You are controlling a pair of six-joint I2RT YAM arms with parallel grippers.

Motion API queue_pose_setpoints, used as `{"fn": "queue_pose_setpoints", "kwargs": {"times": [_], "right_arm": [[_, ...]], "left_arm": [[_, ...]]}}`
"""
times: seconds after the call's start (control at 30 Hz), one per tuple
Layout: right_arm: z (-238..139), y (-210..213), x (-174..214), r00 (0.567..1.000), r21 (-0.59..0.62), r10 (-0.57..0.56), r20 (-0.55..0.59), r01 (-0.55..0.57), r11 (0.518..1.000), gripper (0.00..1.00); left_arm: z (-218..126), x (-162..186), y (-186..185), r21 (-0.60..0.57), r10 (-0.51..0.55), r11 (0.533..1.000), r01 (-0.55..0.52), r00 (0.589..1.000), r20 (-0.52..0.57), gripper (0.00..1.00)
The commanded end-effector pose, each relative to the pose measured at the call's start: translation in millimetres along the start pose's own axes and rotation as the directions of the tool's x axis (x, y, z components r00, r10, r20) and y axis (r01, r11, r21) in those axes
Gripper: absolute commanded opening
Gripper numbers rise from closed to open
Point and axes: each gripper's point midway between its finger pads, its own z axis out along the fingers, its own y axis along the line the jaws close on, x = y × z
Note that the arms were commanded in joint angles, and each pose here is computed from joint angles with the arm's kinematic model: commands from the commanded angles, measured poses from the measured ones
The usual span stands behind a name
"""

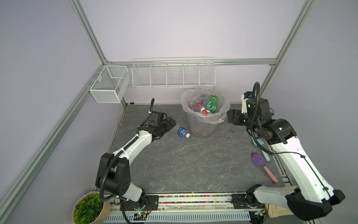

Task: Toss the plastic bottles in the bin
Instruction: 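Withdraw the right gripper while the left gripper reaches toward the blue-label bottle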

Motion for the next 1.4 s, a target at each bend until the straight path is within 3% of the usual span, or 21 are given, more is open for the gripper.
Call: {"fn": "queue_pose_setpoints", "kwargs": {"times": [0.0,0.17,0.6,0.97,1.37], "right_arm": [[-5.3,-15.0,10.0,0.999,0.04,0.044,-0.007,-0.044,0.998,0.89],[-9.5,-22.4,17.6,0.999,0.055,0.052,-0.005,-0.051,0.997,0.89],[-9.9,-27.6,26.0,0.997,0.056,0.08,-0.006,-0.079,0.995,0.89],[-14.1,-37.8,30.1,0.996,0.08,0.092,0.001,-0.092,0.993,0.89],[-15.1,-42.3,31.5,0.994,0.084,0.113,0.004,-0.113,0.99,0.89]], "left_arm": [[24.0,3.7,7.6,-0.062,-0.029,0.998,0.024,0.997,-0.069,0.97],[56.3,12.1,19.5,-0.106,-0.083,0.992,0.071,0.99,-0.11,0.94],[64.5,11.0,22.8,-0.19,-0.107,0.977,0.097,0.993,-0.042,0.96],[81.0,17.9,18.2,-0.249,-0.136,0.961,0.118,0.989,-0.056,1.0],[78.6,27.8,27.2,-0.452,-0.154,0.884,0.121,0.987,-0.039,1.0]]}}
